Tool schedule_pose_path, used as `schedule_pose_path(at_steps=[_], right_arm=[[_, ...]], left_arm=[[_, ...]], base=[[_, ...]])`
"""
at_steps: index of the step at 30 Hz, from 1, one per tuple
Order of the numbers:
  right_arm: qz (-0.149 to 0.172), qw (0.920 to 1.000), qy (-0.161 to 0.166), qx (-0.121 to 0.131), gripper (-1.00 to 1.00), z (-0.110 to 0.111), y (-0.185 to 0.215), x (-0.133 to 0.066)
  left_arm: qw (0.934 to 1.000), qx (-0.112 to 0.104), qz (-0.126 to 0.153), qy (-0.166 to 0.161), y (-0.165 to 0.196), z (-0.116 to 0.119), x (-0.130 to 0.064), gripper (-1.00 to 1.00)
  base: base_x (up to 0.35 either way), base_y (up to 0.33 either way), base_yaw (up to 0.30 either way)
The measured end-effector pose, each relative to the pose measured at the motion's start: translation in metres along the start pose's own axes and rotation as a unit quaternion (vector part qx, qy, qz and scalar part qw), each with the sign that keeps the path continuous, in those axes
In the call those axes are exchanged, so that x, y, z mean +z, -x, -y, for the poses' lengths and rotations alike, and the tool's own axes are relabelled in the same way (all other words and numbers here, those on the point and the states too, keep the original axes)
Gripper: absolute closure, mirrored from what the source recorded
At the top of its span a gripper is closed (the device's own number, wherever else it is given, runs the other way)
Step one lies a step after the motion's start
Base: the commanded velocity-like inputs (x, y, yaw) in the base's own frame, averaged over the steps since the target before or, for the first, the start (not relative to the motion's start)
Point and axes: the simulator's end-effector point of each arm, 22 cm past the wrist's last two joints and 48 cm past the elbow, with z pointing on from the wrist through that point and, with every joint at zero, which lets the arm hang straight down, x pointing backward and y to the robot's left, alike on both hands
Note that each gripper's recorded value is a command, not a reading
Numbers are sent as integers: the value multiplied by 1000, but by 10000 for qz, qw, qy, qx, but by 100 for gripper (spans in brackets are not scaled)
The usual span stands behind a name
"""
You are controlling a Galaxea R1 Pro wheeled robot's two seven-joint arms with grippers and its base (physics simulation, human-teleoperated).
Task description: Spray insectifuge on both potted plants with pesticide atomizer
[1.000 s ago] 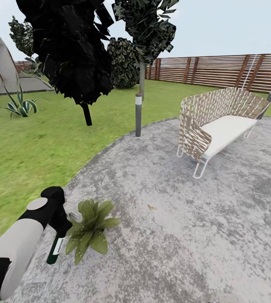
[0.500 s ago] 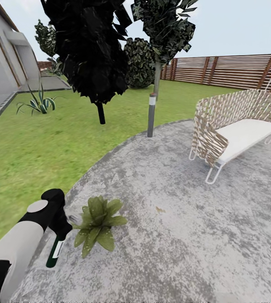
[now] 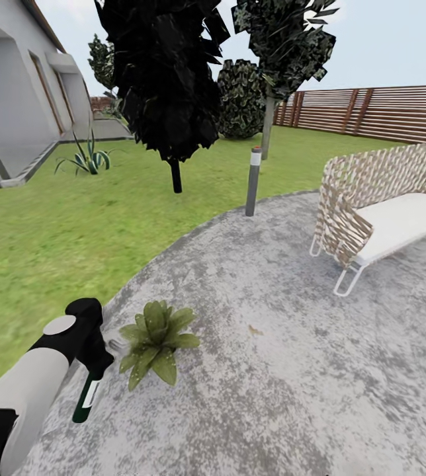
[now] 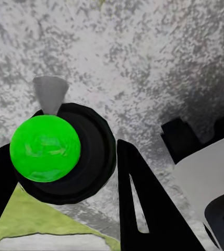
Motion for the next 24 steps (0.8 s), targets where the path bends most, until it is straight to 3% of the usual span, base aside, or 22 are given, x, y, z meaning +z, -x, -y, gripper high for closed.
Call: schedule_pose_path(at_steps=[4, 10, 21, 24], right_arm=[[-1, 10000, 0, 1, -100, 0, 0, 0], [1, 10000, -11, 1, -100, 2, 0, 0], [3, 10000, -30, -8, -100, 5, 0, 1], [3, 10000, -21, -2, -100, 3, 0, 0]], left_arm=[[9998, 50, -98, -153, -3, 18, 17, 100], [9994, 174, -74, -294, 6, 40, 23, 100], [9994, 176, -98, -281, 5, 40, 25, 100], [9991, 172, -189, -328, -4, 44, 35, 100]], base=[[22, -8, 276], [146, -175, 74], [-79, -257, 1], [88, -206, 0]])
